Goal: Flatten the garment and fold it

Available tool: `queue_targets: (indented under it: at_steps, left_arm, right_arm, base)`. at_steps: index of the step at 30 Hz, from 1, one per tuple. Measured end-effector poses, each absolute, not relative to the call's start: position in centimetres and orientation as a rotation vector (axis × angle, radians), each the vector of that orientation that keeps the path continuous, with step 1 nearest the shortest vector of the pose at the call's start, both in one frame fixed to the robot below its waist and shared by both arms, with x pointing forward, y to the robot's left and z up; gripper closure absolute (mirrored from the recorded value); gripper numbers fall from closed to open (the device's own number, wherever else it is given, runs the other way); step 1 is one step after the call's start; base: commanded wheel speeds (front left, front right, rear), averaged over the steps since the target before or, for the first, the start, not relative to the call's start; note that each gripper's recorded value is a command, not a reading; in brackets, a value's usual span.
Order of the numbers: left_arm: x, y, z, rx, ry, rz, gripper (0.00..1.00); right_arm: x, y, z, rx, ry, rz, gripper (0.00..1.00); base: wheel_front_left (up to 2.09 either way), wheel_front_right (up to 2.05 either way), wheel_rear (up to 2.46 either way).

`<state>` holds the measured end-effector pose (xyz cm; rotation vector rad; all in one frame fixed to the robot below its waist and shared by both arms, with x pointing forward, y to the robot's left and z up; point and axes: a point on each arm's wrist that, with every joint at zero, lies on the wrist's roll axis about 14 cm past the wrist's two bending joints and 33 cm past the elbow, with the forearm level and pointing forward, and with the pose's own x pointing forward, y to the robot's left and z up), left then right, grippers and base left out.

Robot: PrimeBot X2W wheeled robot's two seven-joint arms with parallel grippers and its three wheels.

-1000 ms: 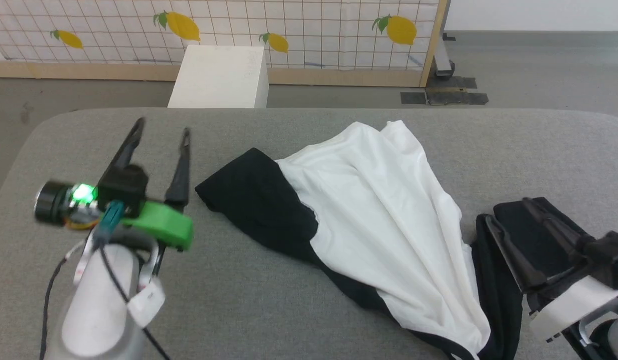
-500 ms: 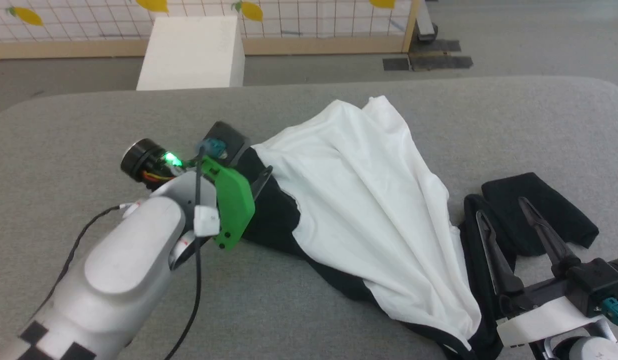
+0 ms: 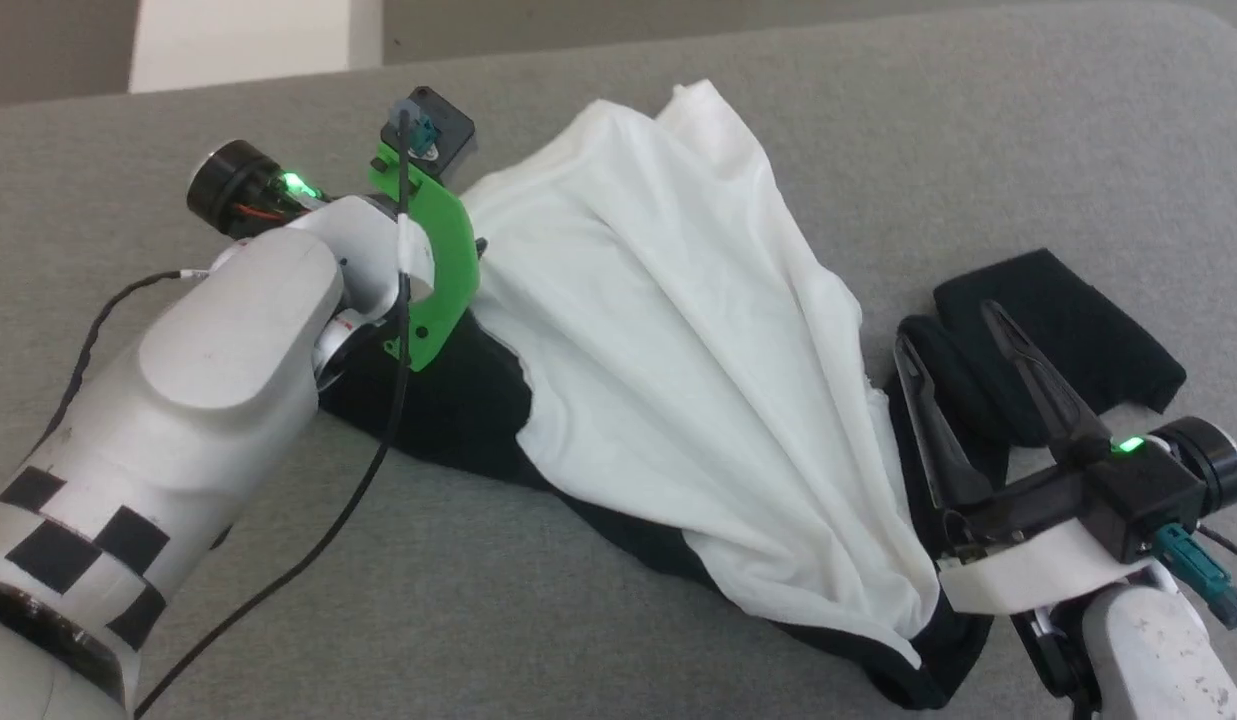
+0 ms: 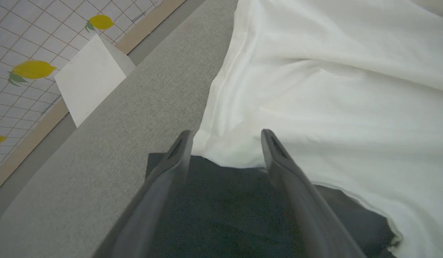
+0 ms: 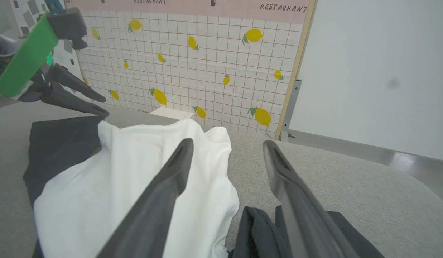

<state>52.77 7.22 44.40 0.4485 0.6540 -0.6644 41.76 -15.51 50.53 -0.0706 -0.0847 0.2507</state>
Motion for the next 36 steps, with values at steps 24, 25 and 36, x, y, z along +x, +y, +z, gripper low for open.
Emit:
queue_targets:
  at_steps: [24, 25, 36]
  left_arm:
    - [59.3, 1.4, 48.2, 0.655, 0.447, -0.861, 1.00]
    - [60.2, 1.5, 49.0, 0.674, 0.414, -0.844, 1.00]
    - [63.5, 5.4, 37.8, 0.701, 0.613, -0.685, 1.00]
  right_arm:
    - [42.9, -18.4, 48.9, -0.063, -0.055, 0.123, 0.00]
    - [42.9, -18.4, 49.0, -0.061, -0.058, 0.121, 0.00]
    - [42.7, -20.2, 49.0, -0.081, -0.052, 0.046, 0.00]
  base:
    - [0.00, 0.00, 0.00]
    - [0.00, 0.00, 0.00]
    - [0.00, 0.00, 0.00]
